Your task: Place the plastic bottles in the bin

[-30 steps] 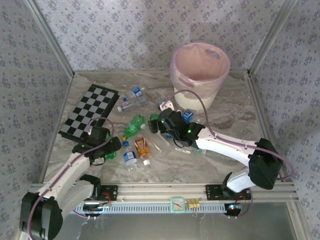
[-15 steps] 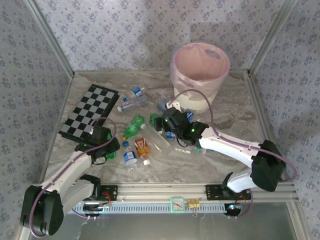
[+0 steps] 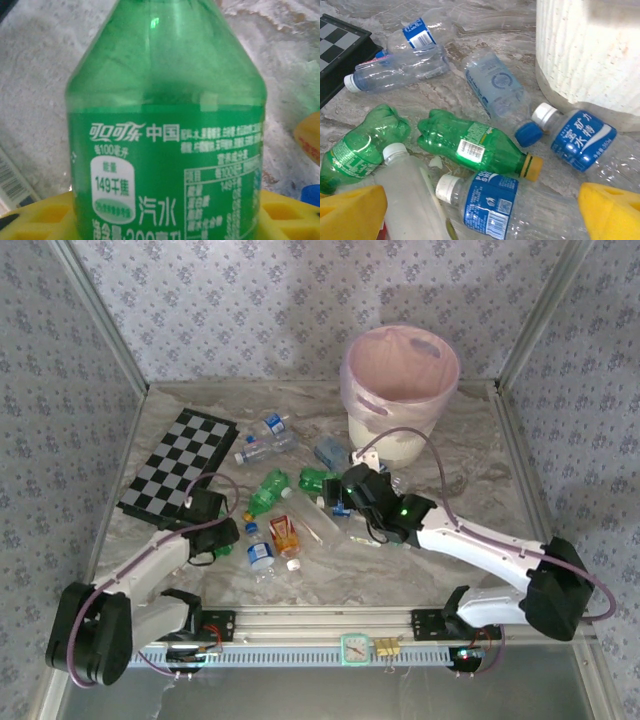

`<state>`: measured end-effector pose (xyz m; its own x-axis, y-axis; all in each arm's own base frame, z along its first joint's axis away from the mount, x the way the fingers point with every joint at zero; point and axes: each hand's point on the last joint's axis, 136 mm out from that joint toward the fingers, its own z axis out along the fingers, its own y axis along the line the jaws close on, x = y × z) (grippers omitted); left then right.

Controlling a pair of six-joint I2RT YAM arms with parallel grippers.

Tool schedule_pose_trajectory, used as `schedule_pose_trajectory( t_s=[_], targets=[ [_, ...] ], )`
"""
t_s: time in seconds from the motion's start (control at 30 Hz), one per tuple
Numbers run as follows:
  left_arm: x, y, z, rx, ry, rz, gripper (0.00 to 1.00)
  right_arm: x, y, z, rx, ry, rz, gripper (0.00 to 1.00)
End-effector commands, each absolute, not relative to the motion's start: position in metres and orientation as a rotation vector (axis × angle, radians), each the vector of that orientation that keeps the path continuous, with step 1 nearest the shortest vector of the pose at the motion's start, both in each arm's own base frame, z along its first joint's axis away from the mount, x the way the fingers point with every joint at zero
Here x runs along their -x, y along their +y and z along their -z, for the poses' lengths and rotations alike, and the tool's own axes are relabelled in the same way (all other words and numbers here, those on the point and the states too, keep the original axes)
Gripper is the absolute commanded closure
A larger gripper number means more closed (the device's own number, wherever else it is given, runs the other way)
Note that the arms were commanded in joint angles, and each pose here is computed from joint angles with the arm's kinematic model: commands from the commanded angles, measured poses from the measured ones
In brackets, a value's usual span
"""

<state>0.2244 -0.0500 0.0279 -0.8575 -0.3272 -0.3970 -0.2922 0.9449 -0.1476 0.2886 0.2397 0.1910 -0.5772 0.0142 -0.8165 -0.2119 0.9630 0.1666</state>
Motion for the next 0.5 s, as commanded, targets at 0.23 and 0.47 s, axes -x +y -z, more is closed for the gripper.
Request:
schedule_pose_trajectory(
  t_s=[0.23, 0.47],
  targets=[
    [-0.238, -0.053, -0.066, 0.437, 2.532, 0.191, 0.54, -0.288, 0.202, -0.184, 0.021, 2.175, -0.276, 0.00],
    [-0.268, -0.061, -0.158, 0.433, 2.238, 0.346, 0.57, -0.293, 0.185, -0.168, -0.038, 2.226, -0.306, 0.00]
  ],
)
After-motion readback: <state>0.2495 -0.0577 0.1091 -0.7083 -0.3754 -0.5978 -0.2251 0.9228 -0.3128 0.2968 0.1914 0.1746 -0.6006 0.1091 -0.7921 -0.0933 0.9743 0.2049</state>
